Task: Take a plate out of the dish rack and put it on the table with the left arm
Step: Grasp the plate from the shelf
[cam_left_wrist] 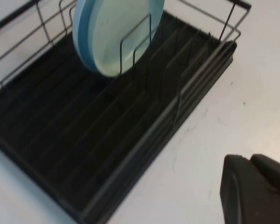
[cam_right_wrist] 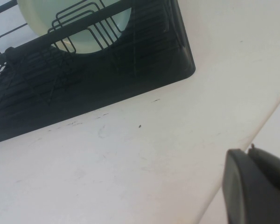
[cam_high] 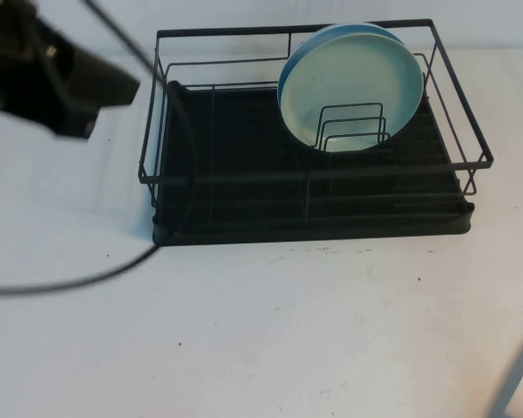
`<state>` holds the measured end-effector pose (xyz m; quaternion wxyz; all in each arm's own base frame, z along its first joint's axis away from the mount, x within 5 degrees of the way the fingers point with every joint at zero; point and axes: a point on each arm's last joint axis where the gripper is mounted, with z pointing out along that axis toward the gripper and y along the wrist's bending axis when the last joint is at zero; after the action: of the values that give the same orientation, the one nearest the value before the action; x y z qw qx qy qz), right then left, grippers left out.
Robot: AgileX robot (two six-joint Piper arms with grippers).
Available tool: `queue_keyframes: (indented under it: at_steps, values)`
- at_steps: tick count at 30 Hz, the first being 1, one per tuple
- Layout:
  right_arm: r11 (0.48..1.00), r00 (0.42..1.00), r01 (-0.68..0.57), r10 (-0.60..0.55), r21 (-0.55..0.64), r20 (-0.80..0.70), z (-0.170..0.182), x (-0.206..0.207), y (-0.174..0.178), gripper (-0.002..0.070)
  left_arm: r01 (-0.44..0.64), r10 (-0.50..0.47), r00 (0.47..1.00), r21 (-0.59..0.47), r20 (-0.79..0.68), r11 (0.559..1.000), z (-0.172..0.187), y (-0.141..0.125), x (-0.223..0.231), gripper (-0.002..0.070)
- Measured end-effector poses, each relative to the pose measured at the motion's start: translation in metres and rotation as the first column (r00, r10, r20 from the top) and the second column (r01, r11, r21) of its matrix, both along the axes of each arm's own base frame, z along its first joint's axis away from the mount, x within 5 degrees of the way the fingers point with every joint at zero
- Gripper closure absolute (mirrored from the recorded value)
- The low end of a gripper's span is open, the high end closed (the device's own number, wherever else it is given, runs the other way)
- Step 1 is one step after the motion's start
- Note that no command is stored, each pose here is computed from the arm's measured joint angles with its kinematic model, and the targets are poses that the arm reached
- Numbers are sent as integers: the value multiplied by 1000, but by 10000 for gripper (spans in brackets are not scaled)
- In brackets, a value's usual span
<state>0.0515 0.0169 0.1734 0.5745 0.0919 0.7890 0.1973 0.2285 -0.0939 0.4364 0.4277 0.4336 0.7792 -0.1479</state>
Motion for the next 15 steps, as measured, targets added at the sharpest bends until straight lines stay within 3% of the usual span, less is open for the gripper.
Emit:
queue_keyframes:
  at_steps: [10, 12, 15]
  values:
    - [1000, 1000, 0, 0, 0, 0, 0, 0, 0, 694, 96, -97, 995, -31, -14, 995, -3, -29, 97, 667]
    - [1000, 1000, 0, 0, 0, 0, 0, 0, 0, 694, 111, -112, 993, -42, -31, 993, -12, -33, 111, 626]
    - [1000, 1000, 0, 0, 0, 0, 0, 0, 0, 694, 153, -156, 987, -61, -35, 986, -26, -41, 127, 500]
